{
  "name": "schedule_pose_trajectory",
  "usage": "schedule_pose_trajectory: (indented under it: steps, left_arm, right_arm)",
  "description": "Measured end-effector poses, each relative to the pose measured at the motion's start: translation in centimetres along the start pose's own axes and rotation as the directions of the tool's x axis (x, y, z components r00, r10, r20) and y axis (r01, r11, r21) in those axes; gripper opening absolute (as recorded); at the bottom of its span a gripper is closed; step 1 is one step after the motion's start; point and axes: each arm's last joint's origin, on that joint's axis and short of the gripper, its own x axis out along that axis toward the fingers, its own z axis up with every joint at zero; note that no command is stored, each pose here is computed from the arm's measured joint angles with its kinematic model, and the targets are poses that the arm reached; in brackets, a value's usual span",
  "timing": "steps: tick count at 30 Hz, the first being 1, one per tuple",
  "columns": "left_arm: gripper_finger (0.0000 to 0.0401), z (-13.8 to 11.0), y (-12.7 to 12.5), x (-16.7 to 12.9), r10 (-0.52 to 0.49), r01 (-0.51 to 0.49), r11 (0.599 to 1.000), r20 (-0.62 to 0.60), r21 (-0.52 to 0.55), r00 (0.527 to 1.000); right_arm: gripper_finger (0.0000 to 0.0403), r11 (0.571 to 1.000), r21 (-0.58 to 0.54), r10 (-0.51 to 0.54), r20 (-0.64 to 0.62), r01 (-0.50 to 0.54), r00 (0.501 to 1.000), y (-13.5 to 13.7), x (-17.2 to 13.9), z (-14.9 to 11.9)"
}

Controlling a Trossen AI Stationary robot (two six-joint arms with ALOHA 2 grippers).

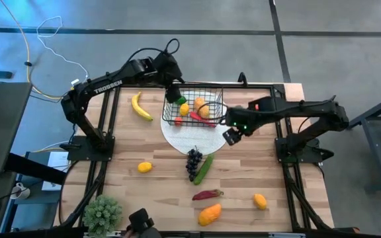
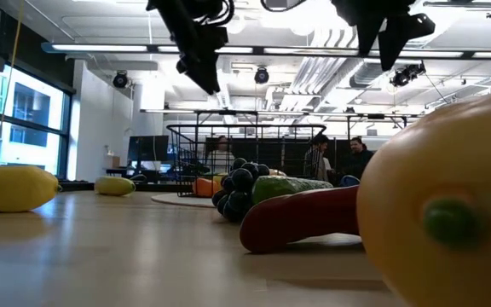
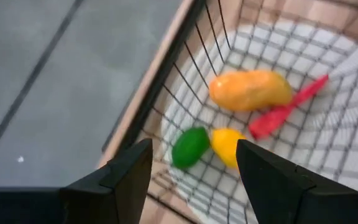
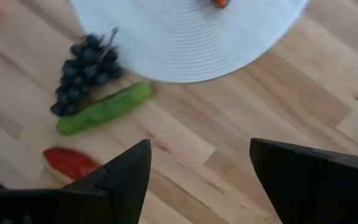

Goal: Build produce basket
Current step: Put the red chili pepper into the black wire basket

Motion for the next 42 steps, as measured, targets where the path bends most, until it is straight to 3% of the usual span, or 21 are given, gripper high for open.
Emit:
schedule_pose_trajectory:
  steps: [6,14,25,29,36,42]
  left_arm:
    - [0.0223,-1.1,-0.9,-0.1,-0.147,0.139,0.987,-0.108,-0.078,0.983]
    - [0.0223,-2.1,-3.5,-2.2,-0.185,0.169,0.977,-0.112,-0.132,0.976]
    - [0.0223,-5.4,-7.3,-5.5,-0.204,0.186,0.967,-0.094,-0.173,0.974]
    - [0.0223,-6.8,-8.4,-6.1,-0.196,0.17,0.964,-0.112,-0.206,0.974]
    - [0.0223,-8.8,-10.6,-7.7,-0.234,0.217,0.965,-0.108,-0.149,0.966]
    - [0.0223,-9.7,-10.9,-8.6,-0.179,0.162,0.977,-0.124,-0.135,0.976]
  right_arm:
    - [0.0254,0.99,-0.124,0.063,0.005,-0.062,0.998,1.6,0.0,-1.3]
    - [0.0254,0.933,-0.317,0.181,0.002,-0.171,0.984,3.7,0.1,-2.5]
    - [0.0254,0.768,-0.611,0.217,-0.033,-0.191,0.976,7.4,2.5,-4.7]
    - [0.0254,0.713,-0.674,0.212,-0.054,-0.192,0.976,8.3,3.6,-5.1]
    - [0.0254,0.601,-0.768,0.201,-0.119,-0.219,0.972,10.8,6.7,-6.9]
    - [0.0254,0.519,-0.823,0.177,-0.159,-0.229,0.971,12.4,9.4,-8.6]
